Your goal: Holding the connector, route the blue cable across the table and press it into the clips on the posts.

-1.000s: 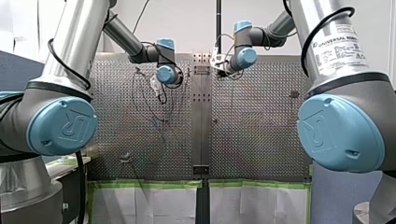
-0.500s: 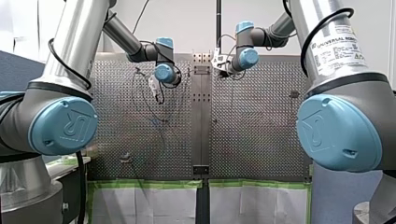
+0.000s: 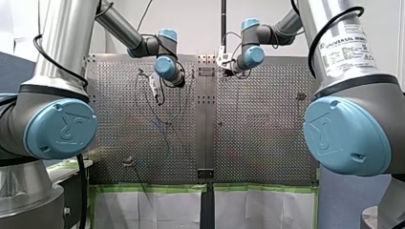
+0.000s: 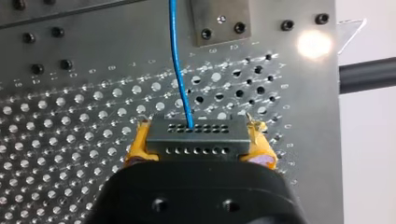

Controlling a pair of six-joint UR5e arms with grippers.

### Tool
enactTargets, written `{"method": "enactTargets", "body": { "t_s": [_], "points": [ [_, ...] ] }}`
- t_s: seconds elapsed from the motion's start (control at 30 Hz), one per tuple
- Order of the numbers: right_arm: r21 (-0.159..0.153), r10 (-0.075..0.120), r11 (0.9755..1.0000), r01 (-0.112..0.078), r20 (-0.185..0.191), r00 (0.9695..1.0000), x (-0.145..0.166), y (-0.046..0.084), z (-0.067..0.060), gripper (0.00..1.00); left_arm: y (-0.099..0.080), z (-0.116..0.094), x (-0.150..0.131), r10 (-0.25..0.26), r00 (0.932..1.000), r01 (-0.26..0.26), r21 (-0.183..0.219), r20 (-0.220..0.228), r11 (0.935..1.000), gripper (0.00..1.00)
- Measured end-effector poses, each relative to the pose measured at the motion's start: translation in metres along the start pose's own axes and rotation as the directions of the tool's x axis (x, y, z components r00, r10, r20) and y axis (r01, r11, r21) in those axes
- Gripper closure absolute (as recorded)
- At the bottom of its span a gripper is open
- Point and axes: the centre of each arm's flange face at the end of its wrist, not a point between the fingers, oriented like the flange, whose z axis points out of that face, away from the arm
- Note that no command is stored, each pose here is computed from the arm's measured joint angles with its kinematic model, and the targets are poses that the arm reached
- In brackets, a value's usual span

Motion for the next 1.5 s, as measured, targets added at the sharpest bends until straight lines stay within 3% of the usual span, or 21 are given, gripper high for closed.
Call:
{"method": "enactTargets", "body": {
  "t_s": [0.17, 0.3, 0.47, 0.57, 0.67, 1.07, 1.5],
  "points": [
    [-0.007, -0.001, 1.0, 0.001, 0.004, 1.0, 0.001, 0.0, -0.002, 1.0, -0.004, -0.023, 0.007, 0.011, 0.999, -0.011, 0.011, -0.044, 0.9999, 0.0],
    [-0.021, -0.001, 0.9998, 0.001, 0.009, 1.0, 0.001, 0.001, -0.002, 1.0, -0.01, -0.039, 0.004, 0.012, 0.999, -0.011, 0.031, -0.042, 0.9995, 0.0],
    [-0.048, 0.0, 0.9988, 0.001, 0.014, 0.9999, 0.0, 0.007, -0.003, 1.0, -0.028, -0.058, -0.015, 0.002, 0.9999, -0.003, 0.074, 0.012, 0.9973, 0.0],
    [-0.057, 0.0, 0.9984, 0.001, 0.015, 0.9999, 0.001, 0.008, -0.004, 1.0, -0.042, -0.069, -0.032, -0.012, 0.998, 0.007, 0.093, 0.062, 0.9957, 0.0],
    [-0.059, -0.001, 0.9982, 0.001, 0.015, 0.9999, 0.001, 0.009, -0.003, 1.0, -0.056, -0.076, -0.04, -0.017, 0.9964, 0.008, 0.11, 0.083, 0.9939, 0.0],
    [-0.065, -0.001, 0.9979, 0.002, 0.013, 0.9999, 0.001, 0.011, -0.003, 1.0, -0.096, -0.073, -0.024, 0.058, 0.9981, -0.06, 0.124, 0.019, 0.9905, 0.0],
    [-0.07, 0.002, 0.9976, -0.001, 0.009, 1.0, 0.002, 0.015, -0.003, 1.0, -0.108, -0.04, -0.023, 0.08, 0.9968, -0.079, 0.089, -0.003, 0.9929, 0.0]
  ]
}}
